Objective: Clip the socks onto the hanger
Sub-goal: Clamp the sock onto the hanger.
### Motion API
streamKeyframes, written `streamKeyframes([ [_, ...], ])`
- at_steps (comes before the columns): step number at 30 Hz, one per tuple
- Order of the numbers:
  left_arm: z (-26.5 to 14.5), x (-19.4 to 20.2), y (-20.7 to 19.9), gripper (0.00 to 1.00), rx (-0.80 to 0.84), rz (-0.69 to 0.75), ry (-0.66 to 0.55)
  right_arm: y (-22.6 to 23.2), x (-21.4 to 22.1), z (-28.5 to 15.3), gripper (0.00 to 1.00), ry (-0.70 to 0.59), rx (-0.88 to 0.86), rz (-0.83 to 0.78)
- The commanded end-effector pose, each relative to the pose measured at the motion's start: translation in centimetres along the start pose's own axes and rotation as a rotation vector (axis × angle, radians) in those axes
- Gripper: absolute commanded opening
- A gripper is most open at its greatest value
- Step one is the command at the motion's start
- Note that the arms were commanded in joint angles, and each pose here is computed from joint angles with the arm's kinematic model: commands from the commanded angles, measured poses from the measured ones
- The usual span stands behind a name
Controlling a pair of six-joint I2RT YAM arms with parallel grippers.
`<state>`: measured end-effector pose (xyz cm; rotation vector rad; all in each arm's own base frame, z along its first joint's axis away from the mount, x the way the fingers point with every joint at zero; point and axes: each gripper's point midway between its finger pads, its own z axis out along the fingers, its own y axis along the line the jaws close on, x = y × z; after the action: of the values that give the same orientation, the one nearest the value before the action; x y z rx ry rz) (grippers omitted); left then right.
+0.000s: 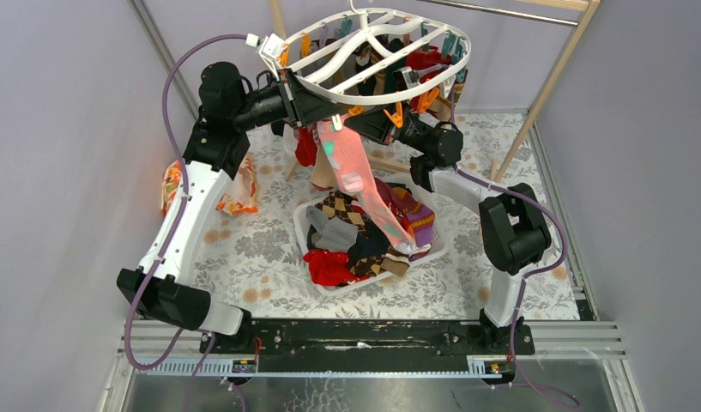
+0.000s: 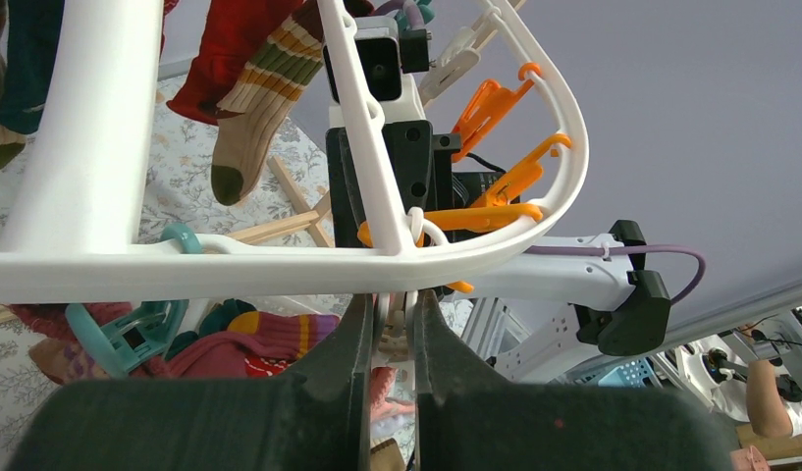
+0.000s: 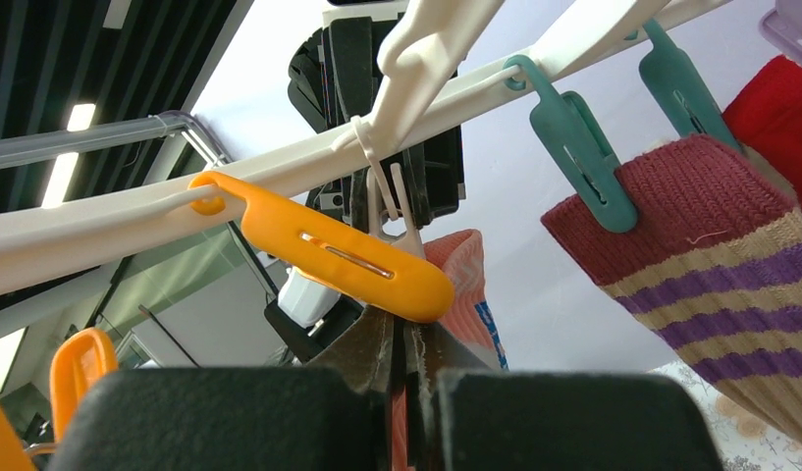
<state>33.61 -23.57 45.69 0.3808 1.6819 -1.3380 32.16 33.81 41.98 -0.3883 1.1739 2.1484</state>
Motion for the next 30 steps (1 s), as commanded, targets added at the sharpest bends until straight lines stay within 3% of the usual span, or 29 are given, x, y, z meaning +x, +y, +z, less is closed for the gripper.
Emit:
streamKeyframes([
  [1, 0.0, -0.1, -0.3, 0.0, 0.024, 0.01, 0.006, 5.7, -1.7, 1.1, 0.0, -0.052, -0.164, -0.165],
  [8, -0.1, -0.4, 0.3, 0.01, -0.011, 0.03, -0.016, 5.4, -1.6, 1.1, 0.0, -0.064, -0.161, -0.166],
  [12, -0.1, -0.6, 1.1, 0.06, -0.063, 0.042, -0.029, 5.4, -1.6, 1.4, 0.04, -0.089, -0.166, -0.164],
  [14, -0.2, -0.9, 1.7, 0.15, -0.101, 0.052, -0.039, 5.4, -1.4, 1.6, 0.08, -0.1, -0.168, -0.171],
  [17, -0.5, -1.4, 2.6, 0.33, -0.172, 0.075, -0.059, 5.3, -1.2, 1.6, 0.23, -0.116, -0.162, -0.165],
  [19, -0.8, -1.6, 2.7, 0.38, -0.192, 0.094, -0.067, 5.1, -1.2, 1.3, 0.3, -0.128, -0.149, -0.17],
  [22, -1.2, -1.7, 2.6, 0.56, -0.214, 0.097, -0.073, 4.7, -0.9, 0.8, 0.48, -0.141, -0.123, -0.175],
  [24, -1.6, -1.5, 2.6, 0.61, -0.228, 0.103, -0.067, 4.4, -0.7, 0.4, 0.63, -0.149, -0.102, -0.185],
  [27, -2.2, -1.1, 2.5, 0.68, -0.252, 0.123, -0.052, 3.4, 0.2, -0.1, 0.74, -0.127, -0.042, -0.195],
  [30, -3.1, -0.6, 2.4, 0.73, -0.271, 0.142, -0.031, 1.9, 1.2, -1.3, 0.92, -0.119, 0.052, -0.2],
])
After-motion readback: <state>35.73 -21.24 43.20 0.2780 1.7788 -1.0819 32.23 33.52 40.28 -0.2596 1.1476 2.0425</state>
